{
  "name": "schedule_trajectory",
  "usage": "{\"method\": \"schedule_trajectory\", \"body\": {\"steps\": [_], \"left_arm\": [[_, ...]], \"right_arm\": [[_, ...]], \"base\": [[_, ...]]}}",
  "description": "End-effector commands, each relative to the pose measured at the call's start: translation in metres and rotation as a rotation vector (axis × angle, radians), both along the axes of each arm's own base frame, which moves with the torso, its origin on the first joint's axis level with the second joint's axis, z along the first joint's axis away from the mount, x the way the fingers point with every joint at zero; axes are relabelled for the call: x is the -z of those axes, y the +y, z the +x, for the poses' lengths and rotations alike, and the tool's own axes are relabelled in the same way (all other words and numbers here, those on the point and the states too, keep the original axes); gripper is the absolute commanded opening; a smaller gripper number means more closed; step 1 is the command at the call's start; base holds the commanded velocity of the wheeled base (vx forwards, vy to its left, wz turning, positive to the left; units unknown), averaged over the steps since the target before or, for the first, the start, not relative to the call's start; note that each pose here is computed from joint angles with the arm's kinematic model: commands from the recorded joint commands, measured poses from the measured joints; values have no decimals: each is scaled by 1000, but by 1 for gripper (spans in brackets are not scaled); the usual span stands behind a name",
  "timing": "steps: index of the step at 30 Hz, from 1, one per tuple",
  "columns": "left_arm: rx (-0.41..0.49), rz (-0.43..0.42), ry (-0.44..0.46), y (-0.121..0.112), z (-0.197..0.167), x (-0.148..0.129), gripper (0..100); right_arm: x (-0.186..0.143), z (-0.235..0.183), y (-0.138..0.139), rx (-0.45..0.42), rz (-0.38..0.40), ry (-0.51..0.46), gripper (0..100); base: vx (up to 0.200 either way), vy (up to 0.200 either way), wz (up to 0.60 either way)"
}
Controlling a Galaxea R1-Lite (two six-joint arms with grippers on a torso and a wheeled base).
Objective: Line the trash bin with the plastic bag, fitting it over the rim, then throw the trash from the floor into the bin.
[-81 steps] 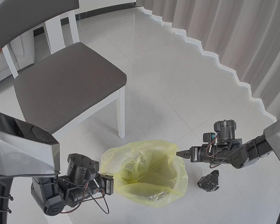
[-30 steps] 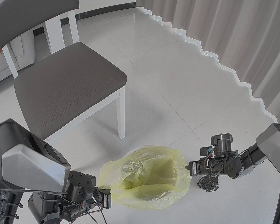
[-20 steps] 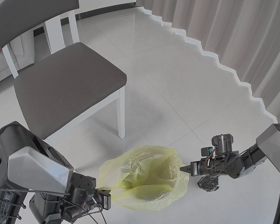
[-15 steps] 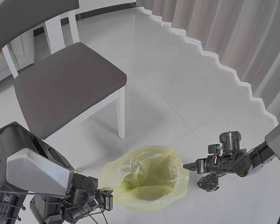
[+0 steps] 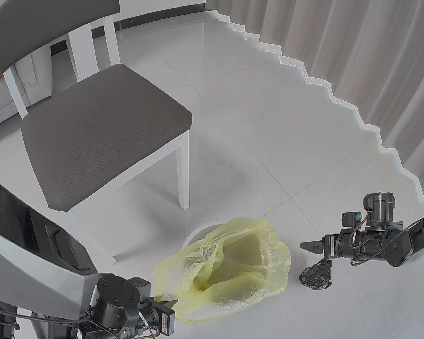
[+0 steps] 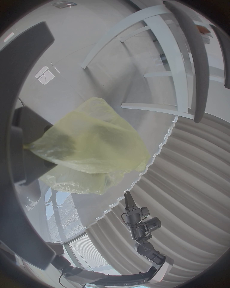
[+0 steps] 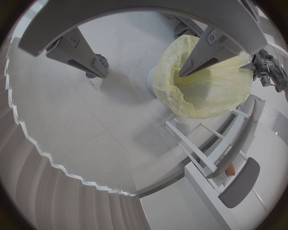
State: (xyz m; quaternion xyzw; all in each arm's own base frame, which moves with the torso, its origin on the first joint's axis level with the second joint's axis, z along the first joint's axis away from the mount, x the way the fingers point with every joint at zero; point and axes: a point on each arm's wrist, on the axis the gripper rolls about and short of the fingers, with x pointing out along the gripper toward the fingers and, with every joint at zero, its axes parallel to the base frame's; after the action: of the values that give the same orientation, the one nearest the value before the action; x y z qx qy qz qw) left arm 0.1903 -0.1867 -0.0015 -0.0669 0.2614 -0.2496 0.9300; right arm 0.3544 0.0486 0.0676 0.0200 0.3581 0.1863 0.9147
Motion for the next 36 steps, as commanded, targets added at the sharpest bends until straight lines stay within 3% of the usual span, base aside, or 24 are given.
{"method": "schedule_trajectory", "body": {"steps": [1, 11, 26, 27, 36], "left_arm": [[-10, -11, -10, 2, 2, -2, 0], [-94, 14, 1, -5, 54, 40, 0], [-143, 30, 8, 0, 91, 45, 0], [-147, 30, 8, 1, 92, 45, 100], [-161, 48, 15, 18, 69, 41, 100]], "right_arm": [[-4, -2, 2, -5, 1, -11, 100], [-7, 0, 2, -5, 3, -24, 100], [-25, 0, 4, -22, 30, -100, 100], [-31, -2, 5, -33, 42, -115, 100], [-44, -7, 9, -45, 50, -150, 100]], "base": [[0, 0, 0], [0, 0, 0], [0, 0, 0], [0, 0, 0], [0, 0, 0]]}}
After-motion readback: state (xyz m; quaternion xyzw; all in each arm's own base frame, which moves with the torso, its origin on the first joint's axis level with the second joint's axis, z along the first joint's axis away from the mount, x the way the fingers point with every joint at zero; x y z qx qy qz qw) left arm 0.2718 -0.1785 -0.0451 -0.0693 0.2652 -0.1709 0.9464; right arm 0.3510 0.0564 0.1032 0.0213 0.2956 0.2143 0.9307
